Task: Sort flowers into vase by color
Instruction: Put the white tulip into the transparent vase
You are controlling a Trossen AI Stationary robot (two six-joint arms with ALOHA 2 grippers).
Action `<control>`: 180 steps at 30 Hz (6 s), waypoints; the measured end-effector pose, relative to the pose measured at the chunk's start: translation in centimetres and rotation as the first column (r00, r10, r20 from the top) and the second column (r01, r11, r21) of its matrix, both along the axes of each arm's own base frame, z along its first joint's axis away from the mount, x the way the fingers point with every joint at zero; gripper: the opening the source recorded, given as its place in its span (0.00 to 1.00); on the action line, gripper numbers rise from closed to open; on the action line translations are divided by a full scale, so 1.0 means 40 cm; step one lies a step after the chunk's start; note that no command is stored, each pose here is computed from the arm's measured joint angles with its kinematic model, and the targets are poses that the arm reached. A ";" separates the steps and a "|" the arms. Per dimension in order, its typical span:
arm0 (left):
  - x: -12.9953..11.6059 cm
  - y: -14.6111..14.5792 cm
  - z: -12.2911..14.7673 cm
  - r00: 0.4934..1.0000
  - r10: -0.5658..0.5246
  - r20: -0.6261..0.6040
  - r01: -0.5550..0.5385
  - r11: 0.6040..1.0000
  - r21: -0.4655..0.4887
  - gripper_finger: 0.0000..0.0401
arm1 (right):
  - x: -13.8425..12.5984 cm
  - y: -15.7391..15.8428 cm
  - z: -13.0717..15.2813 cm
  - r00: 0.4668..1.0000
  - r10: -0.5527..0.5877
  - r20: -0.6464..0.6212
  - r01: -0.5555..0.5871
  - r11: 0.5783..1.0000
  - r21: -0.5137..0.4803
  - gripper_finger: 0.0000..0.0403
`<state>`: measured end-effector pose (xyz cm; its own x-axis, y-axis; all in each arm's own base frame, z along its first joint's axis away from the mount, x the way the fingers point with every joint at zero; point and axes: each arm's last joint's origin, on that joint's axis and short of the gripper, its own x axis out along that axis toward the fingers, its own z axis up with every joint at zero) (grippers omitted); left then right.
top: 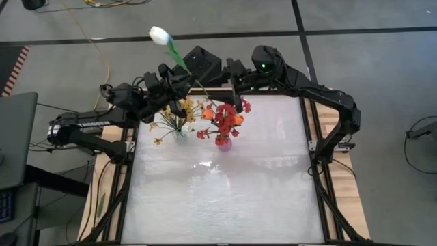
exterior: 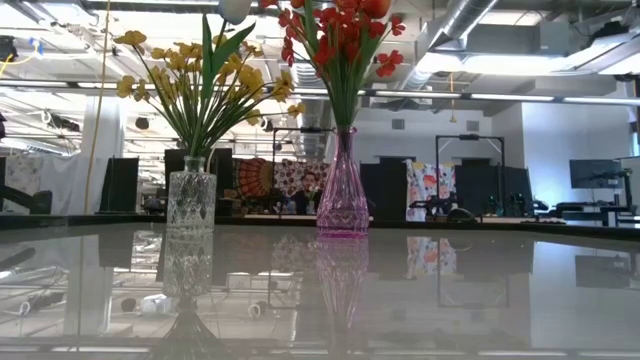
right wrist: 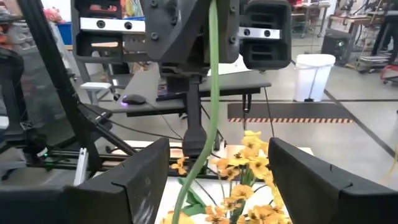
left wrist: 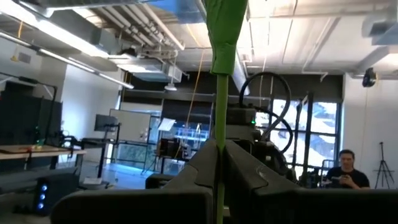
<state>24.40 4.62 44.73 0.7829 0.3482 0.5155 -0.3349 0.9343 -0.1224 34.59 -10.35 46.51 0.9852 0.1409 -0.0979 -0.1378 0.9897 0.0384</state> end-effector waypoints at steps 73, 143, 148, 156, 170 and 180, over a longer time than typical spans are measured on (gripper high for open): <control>-0.347 -0.083 -0.004 0.865 -0.264 -0.426 0.312 0.949 0.045 0.00 | -0.176 -0.026 0.002 0.916 -0.262 -0.304 0.204 0.956 -0.210 0.77; -0.261 -0.058 -0.433 0.814 0.106 -0.571 -0.067 0.994 0.088 0.00 | -0.166 -0.025 -0.033 0.892 -0.249 -0.377 0.195 0.965 -0.177 0.77; -0.261 -0.058 -0.430 0.821 0.106 -0.561 -0.067 0.994 0.089 0.00 | -0.165 -0.025 -0.032 0.895 -0.250 -0.370 0.196 0.964 -0.178 0.77; -0.243 -0.057 -0.441 0.802 0.101 -0.589 -0.059 0.994 0.091 0.00 | -0.164 -0.026 -0.031 0.897 -0.251 -0.365 0.197 0.964 -0.179 0.77; -0.236 -0.054 -0.433 0.809 0.150 -0.568 -0.089 0.987 0.134 0.00 | -0.163 -0.025 -0.031 0.897 -0.250 -0.365 0.199 0.965 -0.173 0.77; -0.233 -0.054 -0.435 0.808 0.143 -0.572 -0.087 0.988 0.125 0.00 | -0.163 -0.024 -0.031 0.897 -0.250 -0.365 0.199 0.965 -0.173 0.77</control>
